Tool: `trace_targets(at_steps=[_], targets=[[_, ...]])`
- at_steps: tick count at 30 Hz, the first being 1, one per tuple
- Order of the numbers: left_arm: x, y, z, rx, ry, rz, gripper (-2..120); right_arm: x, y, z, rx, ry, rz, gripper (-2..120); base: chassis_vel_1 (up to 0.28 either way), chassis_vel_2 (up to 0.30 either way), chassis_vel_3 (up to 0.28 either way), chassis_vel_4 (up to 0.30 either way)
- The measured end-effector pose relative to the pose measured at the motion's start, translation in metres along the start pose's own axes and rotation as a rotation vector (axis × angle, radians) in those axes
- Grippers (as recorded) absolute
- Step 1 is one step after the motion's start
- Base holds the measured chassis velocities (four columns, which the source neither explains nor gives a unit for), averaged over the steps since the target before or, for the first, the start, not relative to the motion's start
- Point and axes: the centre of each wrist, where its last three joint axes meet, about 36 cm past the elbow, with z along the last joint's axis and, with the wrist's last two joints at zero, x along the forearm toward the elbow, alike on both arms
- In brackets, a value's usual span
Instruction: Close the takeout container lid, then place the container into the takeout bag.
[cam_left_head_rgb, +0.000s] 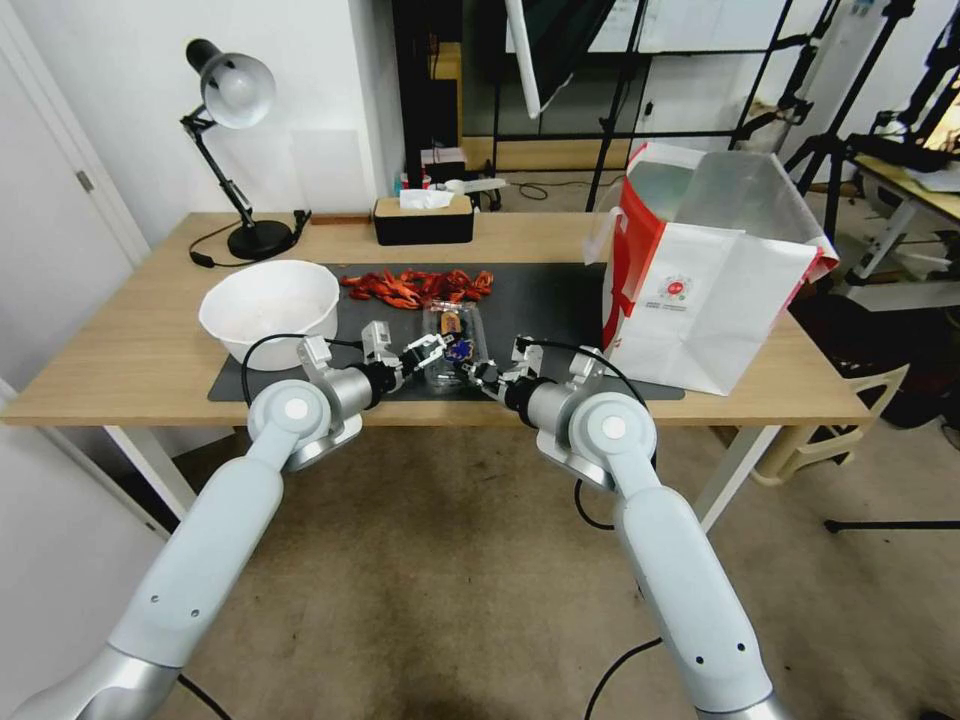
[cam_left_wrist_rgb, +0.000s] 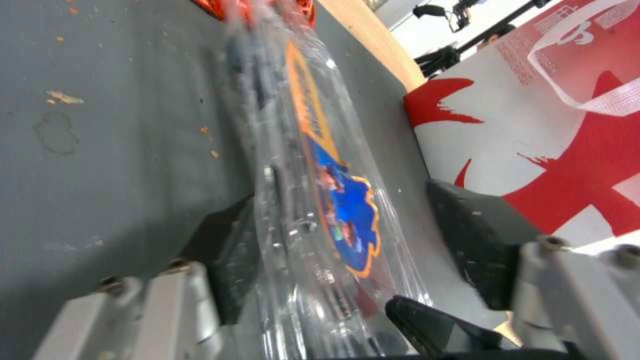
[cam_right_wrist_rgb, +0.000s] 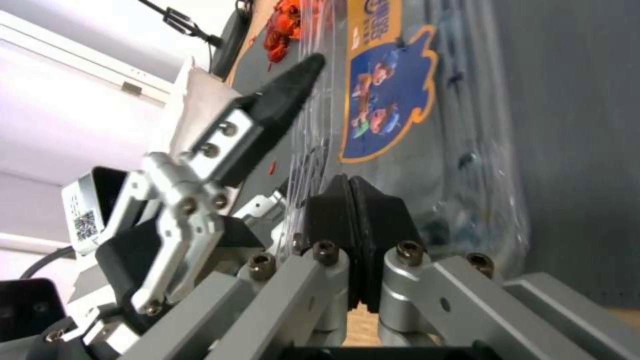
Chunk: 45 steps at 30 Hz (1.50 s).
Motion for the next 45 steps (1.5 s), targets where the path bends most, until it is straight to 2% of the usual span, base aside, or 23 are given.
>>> trace_targets(at_steps=[4, 8, 10, 11, 15, 17, 22, 26, 27, 29, 31, 32, 33, 35, 36, 39, 40, 45], targets=[[-0.001, 0.0, 0.003, 0.002, 0.005, 0.002, 40, 0.001, 0.0, 0.001, 0.0, 0.001, -0.002, 0, 0.0, 0.0, 0.0, 0.0], [-0.002, 0.0, 0.004, 0.003, 0.008, 0.0, 31, 0.001, 0.0, 0.001, -0.001, 0.002, -0.001, 0, 0.0, 0.0, 0.0, 0.0], [-0.002, 0.001, 0.004, 0.002, 0.009, -0.002, 21, 0.001, -0.001, 0.002, -0.001, 0.002, 0.0, 0, 0.0, 0.0, 0.0, 0.0], [-0.002, 0.001, 0.004, 0.002, 0.009, -0.002, 21, 0.001, -0.001, 0.002, -0.001, 0.002, 0.0, 0, 0.0, 0.0, 0.0, 0.0], [-0.002, 0.001, 0.004, 0.002, 0.008, -0.007, 4, 0.004, 0.0, 0.001, 0.003, -0.001, -0.001, 0, 0.0, 0.0, 0.0, 0.0], [-0.002, 0.002, 0.004, 0.004, 0.003, -0.009, 0, 0.009, 0.0, 0.0, 0.01, -0.012, -0.005, 0, 0.0, 0.0, 0.0, 0.0], [-0.002, 0.002, 0.004, 0.007, -0.006, -0.011, 0, 0.026, -0.003, -0.005, 0.059, -0.058, 0.006, 0, 0.0, 0.0, 0.0, 0.0], [-0.002, 0.002, 0.005, 0.011, -0.017, -0.008, 0, 0.059, -0.016, -0.008, 0.233, -0.177, 0.046, 0, 0.0, 0.0, 0.0, 0.0], [-0.002, 0.002, 0.005, 0.011, -0.017, -0.008, 0, 0.059, -0.016, -0.008, 0.233, -0.177, 0.046, 0, 0.0, 0.0, 0.0, 0.0], [-0.002, 0.001, 0.005, 0.013, -0.02, -0.007, 0, 0.073, -0.024, -0.009, 0.336, -0.246, 0.062, 0, 0.0, 0.0, 0.0, 0.0], [-0.002, 0.001, 0.005, 0.013, -0.021, -0.007, 0, 0.075, -0.026, -0.009, 0.352, -0.256, 0.066, 0, 0.0, 0.0, 0.0, 0.0], [-0.002, 0.001, 0.005, 0.014, -0.025, -0.005, 0, 0.085, -0.034, -0.008, 0.457, -0.326, 0.086, 0, 0.0, 0.0, 0.0, 0.0], [-0.002, 0.0, 0.004, 0.014, -0.031, 0.003, 0, 0.1, -0.044, -0.006, 0.586, -0.414, 0.101, 5, 0.0, 0.0, 0.0, 0.0], [-0.001, 0.0, 0.004, 0.013, -0.039, 0.02, 0, 0.118, -0.055, 0.004, 0.702, -0.49, 0.12, 15, 0.0, 0.0, 0.0, 0.0], [-0.001, 0.0, 0.004, 0.013, -0.039, 0.02, 0, 0.118, -0.055, 0.004, 0.702, -0.49, 0.12, 15, 0.0, 0.0, 0.0, 0.0], [0.006, 0.0, 0.004, 0.01, -0.053, 0.031, 0, 0.125, -0.071, 0.024, 0.826, -0.569, 0.148, 28, 0.0, 0.0, 0.0, 0.0], [0.006, 0.0, 0.004, 0.01, -0.053, 0.031, 0, 0.125, -0.071, 0.024, 0.826, -0.569, 0.148, 28, 0.0, 0.0, 0.0, 0.0], [0.015, -0.004, 0.003, -0.016, -0.089, 0.076, 0, 0.128, -0.094, 0.053, 0.96, -0.662, 0.177, 48, 0.0, 0.0, 0.0, 0.0]])
